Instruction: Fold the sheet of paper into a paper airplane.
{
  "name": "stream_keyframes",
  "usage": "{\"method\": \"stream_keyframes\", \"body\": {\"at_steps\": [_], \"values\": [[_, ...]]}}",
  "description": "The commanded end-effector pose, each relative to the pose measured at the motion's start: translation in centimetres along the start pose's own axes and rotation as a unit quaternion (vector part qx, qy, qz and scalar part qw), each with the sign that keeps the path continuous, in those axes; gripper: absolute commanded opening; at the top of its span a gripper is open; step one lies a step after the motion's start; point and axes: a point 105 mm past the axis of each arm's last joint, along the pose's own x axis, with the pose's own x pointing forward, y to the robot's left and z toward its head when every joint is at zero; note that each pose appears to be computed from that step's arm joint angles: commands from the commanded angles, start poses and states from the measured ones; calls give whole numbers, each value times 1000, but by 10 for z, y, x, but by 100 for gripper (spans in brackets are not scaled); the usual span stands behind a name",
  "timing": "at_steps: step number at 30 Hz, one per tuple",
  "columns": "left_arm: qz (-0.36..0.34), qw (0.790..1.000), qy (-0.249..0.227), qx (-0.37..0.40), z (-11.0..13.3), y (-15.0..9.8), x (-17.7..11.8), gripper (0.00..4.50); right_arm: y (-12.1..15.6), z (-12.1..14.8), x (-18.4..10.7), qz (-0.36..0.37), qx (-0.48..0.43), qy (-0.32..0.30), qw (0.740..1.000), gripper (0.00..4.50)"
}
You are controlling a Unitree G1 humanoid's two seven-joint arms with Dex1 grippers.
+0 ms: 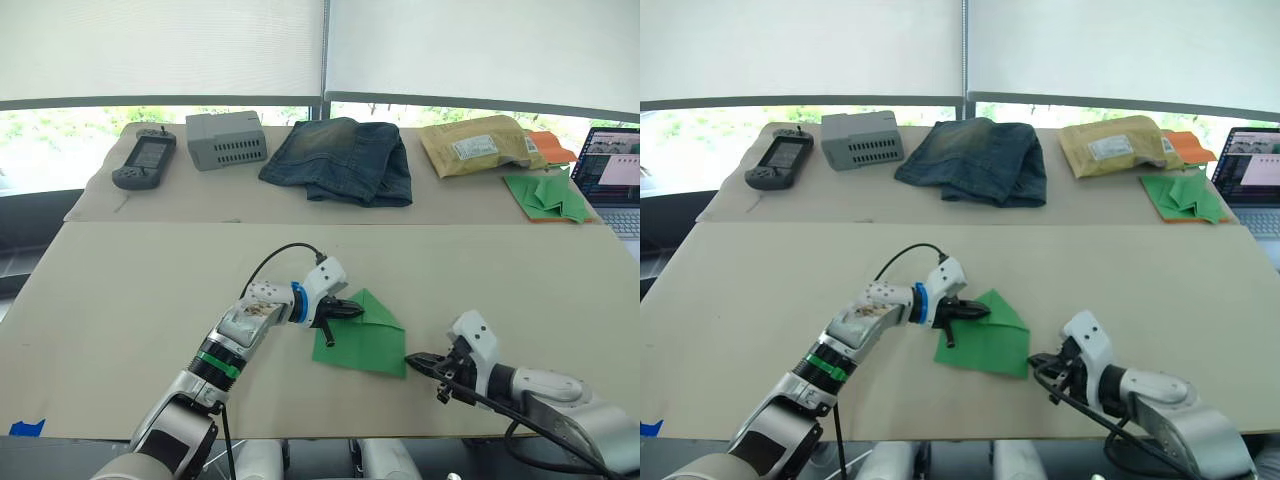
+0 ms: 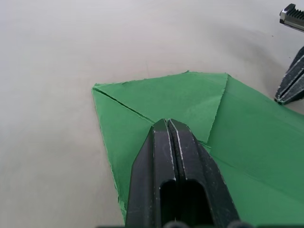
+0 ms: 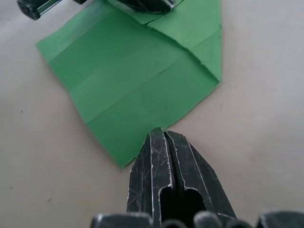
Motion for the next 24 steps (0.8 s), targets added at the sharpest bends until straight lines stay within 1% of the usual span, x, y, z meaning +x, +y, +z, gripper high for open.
{"method": "stream_keyframes", "body": {"at_steps": [1, 2, 5, 9, 11, 15, 18, 24], "values": [[20, 999, 28, -25, -20, 3, -1, 4, 2, 2, -7, -5, 0, 7, 1000, 0], [19, 999, 27, -25, -19, 3, -1, 4, 3, 5, -10, -4, -1, 4, 1000, 0], [19, 999, 20, -24, -16, 2, 0, 0, 24, 10, -16, 45, 12, 4, 999, 95], [18, 999, 19, -23, -15, 2, 1, 0, 46, 11, -17, 84, 44, -2, 995, 224], [18, 999, 19, -22, -16, 1, 1, 0, 54, 8, -14, 94, 50, 1, 994, 224], [17, 999, 20, -21, -16, 1, 1, 0, 56, -1, -2, 79, 87, 3, 993, 224], [16, 999, 20, -19, -15, 1, 1, 0, 61, -4, 4, 83, 119, -4, 989, 224], [16, 999, 23, -18, -16, 2, 0, 0, 53, -5, 13, 48, 159, -28, 986, 224]]}}
